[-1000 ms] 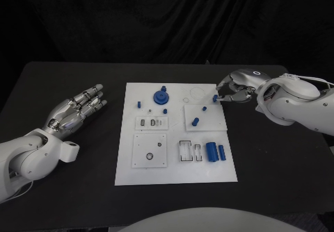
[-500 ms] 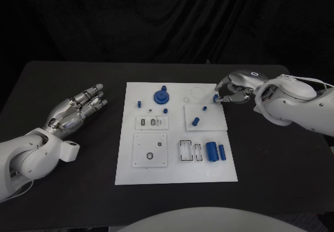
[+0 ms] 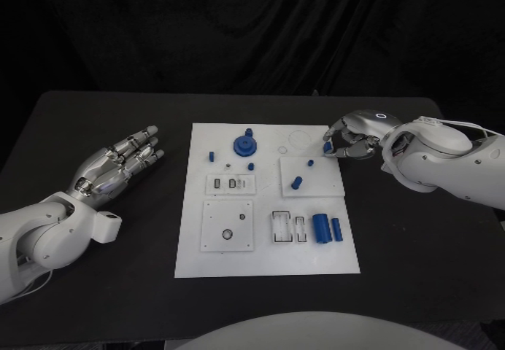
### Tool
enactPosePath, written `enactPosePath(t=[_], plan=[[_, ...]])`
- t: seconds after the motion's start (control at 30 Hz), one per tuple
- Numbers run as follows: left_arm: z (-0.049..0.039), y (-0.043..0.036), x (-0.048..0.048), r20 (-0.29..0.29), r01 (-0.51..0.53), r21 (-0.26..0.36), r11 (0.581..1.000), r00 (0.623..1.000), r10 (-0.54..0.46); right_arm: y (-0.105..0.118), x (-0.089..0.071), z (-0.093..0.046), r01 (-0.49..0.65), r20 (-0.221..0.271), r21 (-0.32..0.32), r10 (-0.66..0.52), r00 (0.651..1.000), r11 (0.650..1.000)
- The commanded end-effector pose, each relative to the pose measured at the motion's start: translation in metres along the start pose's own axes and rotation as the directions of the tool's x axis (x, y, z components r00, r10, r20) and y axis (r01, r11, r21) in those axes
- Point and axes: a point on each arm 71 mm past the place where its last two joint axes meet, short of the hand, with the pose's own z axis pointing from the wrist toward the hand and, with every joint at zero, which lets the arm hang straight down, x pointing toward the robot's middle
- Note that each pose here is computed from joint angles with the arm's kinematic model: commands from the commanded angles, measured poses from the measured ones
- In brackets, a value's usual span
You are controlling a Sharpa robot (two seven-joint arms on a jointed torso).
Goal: Assemble the parts on the task board
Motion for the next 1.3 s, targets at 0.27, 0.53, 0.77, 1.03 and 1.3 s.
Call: enactPosePath(t=[0.27,0.53,0.77,1.03,1.3], plan=[[-0.0002,-0.0034,0.0021,-0.016,0.016,0.058,0.998,1.000,-0.015,-0.0022,0.0030,0.0006,0.019,0.005,0.017,-0.019,1.000,1.000],[0.0000,-0.0029,0.0031,-0.022,0.021,0.053,0.998,1.000,-0.020,-0.0034,0.0039,0.0010,0.022,-0.002,0.027,-0.022,1.000,0.999],[0.0000,-0.0025,0.0029,-0.023,0.022,0.049,0.999,1.000,-0.021,-0.0028,0.0040,0.0016,0.021,0.001,0.025,-0.021,1.000,0.999],[0.0002,-0.0018,0.0033,-0.027,0.025,0.042,0.999,0.999,-0.023,-0.0014,0.0037,0.0027,0.019,0.010,0.021,-0.019,1.000,1.000],[0.0004,-0.0013,0.0039,-0.030,0.027,0.037,0.999,0.999,-0.026,-0.0001,0.0017,0.0034,0.014,0.040,0.014,-0.014,0.999,1.000]])
